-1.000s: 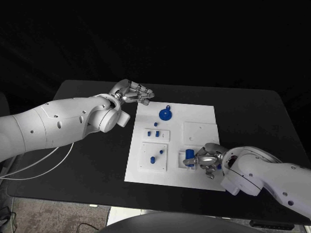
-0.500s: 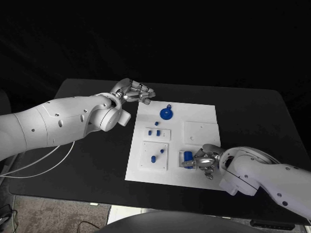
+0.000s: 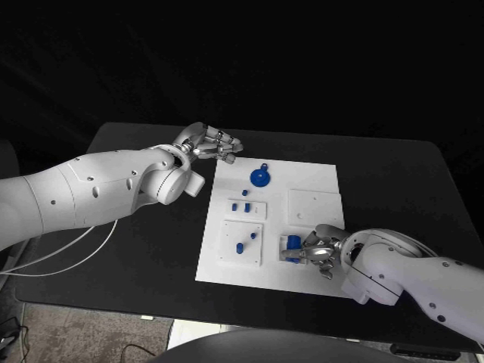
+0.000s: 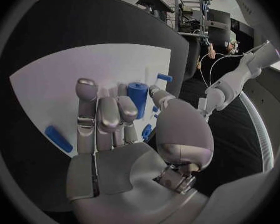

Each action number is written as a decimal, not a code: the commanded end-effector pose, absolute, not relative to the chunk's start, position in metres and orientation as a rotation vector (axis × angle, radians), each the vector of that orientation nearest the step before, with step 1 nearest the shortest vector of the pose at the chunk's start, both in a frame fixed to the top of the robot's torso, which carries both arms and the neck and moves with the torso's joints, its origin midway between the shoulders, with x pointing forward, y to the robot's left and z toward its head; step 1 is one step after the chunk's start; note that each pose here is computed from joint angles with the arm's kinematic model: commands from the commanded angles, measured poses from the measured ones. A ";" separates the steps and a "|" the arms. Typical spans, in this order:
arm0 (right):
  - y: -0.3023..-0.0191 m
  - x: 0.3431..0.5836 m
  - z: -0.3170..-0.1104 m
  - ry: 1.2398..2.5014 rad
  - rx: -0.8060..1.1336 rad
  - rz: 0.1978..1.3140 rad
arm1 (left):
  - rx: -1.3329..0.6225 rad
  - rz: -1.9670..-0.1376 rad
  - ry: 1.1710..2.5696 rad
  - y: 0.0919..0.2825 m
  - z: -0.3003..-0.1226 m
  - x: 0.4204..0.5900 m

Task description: Assemble the parts on the task board

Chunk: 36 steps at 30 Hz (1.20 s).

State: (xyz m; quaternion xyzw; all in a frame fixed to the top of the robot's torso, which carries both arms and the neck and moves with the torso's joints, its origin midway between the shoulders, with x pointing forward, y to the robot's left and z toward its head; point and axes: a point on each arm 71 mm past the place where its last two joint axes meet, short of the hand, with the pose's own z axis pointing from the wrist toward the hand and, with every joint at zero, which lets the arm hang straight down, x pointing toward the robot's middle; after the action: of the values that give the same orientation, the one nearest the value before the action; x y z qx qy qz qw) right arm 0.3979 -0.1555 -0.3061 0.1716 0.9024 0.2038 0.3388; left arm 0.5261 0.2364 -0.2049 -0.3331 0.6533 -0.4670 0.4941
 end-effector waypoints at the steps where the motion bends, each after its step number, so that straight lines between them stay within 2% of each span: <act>1: -0.153 0.396 -0.308 2.356 0.424 0.530 | -0.807 -1.149 1.590 0.234 -0.204 0.526; 15: -0.155 0.397 -0.307 2.335 0.429 0.554 | -0.809 -1.146 1.590 0.235 -0.204 0.526; 25: -0.161 0.399 -0.302 2.267 0.457 0.615 | -0.810 -1.144 1.591 0.236 -0.204 0.526; 36: -0.183 0.407 -0.282 2.237 0.500 0.699 | -0.812 -1.139 1.590 0.237 -0.205 0.526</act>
State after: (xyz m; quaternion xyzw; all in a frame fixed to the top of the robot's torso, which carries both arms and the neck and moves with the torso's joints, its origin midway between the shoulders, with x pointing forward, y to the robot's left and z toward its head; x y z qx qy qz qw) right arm 0.4082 -0.1864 -0.2837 0.1933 0.8728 0.2413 0.3776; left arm 0.5262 0.2390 -0.2053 -0.3354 0.6543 -0.4637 0.4944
